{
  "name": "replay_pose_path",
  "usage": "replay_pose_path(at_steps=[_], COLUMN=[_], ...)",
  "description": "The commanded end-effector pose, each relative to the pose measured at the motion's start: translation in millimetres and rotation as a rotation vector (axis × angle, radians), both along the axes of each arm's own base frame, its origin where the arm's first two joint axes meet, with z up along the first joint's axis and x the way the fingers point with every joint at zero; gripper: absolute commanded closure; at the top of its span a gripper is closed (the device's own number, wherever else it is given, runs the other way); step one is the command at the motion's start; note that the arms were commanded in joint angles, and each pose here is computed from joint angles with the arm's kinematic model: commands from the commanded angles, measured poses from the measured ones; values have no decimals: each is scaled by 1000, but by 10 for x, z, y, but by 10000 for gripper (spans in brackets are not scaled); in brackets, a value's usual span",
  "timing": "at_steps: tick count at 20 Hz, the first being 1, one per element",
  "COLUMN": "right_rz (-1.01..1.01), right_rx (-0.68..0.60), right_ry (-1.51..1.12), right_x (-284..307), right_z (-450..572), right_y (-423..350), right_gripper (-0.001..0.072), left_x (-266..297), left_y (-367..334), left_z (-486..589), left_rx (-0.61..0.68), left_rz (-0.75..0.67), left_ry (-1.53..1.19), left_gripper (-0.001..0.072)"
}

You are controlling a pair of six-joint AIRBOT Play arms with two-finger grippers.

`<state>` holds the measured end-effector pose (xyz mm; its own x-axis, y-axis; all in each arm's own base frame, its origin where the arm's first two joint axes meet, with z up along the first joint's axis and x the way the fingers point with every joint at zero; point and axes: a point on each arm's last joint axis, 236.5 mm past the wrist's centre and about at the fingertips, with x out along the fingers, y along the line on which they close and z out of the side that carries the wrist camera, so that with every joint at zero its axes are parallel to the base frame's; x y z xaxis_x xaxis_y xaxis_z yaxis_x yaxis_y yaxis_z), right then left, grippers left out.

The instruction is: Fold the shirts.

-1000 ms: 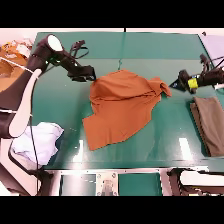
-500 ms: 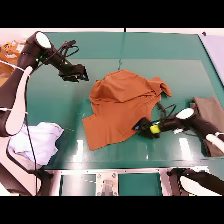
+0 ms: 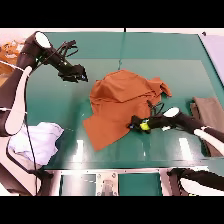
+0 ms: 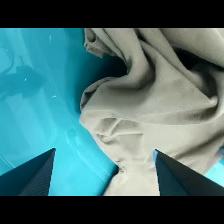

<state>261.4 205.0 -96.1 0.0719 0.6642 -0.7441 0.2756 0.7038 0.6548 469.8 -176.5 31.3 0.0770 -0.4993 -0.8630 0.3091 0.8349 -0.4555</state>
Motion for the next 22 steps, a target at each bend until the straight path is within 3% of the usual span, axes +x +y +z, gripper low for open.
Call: replay_pose_path(at_steps=[1,4,8,11,17,19,22], right_rz=[-3,-287,-567,-566,-505,-501,-486], right_rx=[-93,-334,-375,-346,-341,-313,-259], right_ry=[14,-70,-51,18,5,-43,-103], right_x=[64,256,144,69,245,354,480], right_z=[372,836,934,710,471,522,610], right_y=[-768,-2097,-2969,-2989,-2887,-2831,-2722], right_gripper=[692,692,691,691,692,692,691], left_x=[-8,3,-82,-237,-1083,-1207,-829], left_y=[-4,-7,-112,-299,-979,-1166,-1284], left_z=[1,2,46,119,-706,-1080,-1310], left_rx=[1,0,-51,-115,-63,-43,-55], left_rz=[-13,-11,-27,-70,-205,-177,-9], left_ry=[-4,-8,25,75,283,271,135], left_gripper=[5,4,5,5,5,6,6])
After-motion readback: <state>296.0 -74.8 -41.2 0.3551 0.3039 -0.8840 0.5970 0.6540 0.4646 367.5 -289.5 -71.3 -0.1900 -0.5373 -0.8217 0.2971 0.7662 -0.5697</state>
